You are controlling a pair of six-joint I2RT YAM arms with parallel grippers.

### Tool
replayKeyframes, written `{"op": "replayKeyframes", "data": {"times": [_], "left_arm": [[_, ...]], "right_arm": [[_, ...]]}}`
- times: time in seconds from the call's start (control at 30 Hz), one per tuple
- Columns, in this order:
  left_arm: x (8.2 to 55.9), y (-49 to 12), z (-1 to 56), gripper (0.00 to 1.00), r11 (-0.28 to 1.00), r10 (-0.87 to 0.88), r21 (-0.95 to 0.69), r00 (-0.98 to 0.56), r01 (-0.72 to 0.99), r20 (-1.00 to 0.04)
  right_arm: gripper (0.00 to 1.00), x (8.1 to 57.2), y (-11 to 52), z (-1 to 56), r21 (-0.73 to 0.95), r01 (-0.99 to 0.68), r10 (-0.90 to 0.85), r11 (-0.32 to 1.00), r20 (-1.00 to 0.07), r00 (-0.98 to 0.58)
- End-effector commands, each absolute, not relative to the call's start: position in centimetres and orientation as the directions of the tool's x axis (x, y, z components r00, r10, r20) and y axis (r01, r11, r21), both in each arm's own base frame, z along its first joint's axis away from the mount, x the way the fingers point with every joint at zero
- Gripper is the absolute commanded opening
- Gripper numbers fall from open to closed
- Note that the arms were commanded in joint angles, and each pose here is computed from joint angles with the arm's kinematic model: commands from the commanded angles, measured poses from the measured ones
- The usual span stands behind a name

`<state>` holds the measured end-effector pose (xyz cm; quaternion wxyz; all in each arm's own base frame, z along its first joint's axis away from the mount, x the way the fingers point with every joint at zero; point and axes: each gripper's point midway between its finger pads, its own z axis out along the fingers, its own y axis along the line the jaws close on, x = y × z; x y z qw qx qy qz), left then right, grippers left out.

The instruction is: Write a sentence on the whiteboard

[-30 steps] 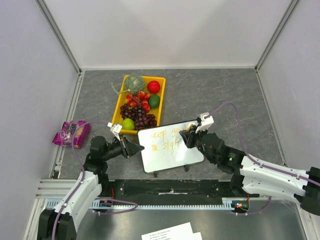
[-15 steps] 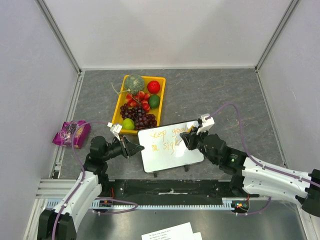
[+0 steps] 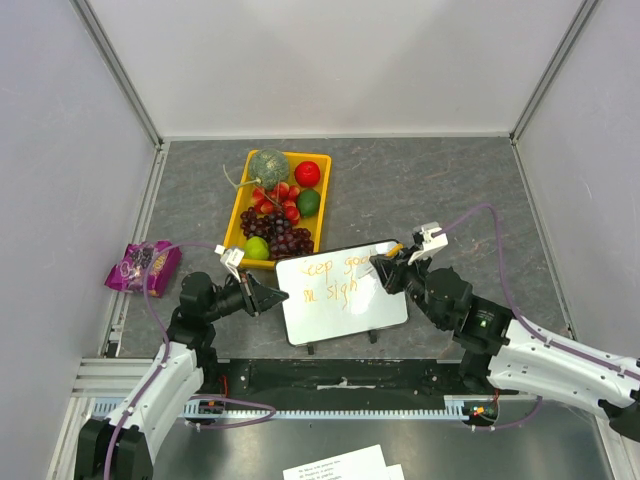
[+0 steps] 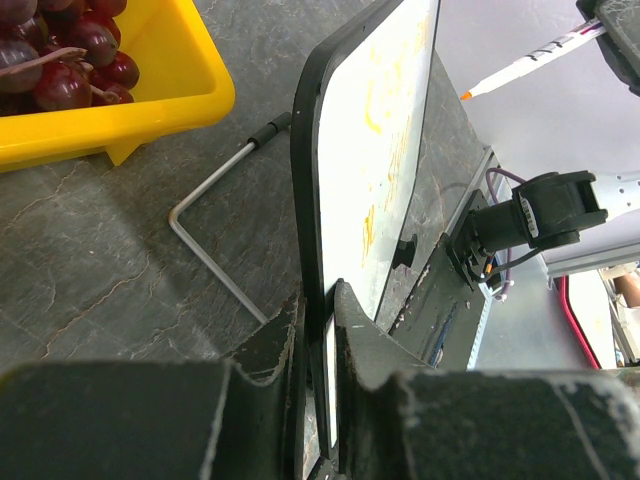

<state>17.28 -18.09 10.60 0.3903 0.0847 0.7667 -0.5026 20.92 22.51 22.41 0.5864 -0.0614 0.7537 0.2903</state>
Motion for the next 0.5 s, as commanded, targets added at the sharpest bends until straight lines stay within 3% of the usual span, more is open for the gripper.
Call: {"op": "replayKeyframes", "data": {"times": [0.0,0.47], "left_arm": [[17.9,-17.9,10.9,0.02,0.502,-0.264,-0.666,-0.635,0.552,-0.726],[18.0,-17.8,10.9,0.02,0.502,-0.266,-0.666,-0.635,0.551,-0.726]], "right_arm": [[0.0,21.8,21.4,23.3,0.336,-0.383,0.247,0.86,-0.932,-0.264],[0.0,21.7,22.4,21.8,0.325,-0.408,0.216,0.853,-0.932,-0.29]]}}
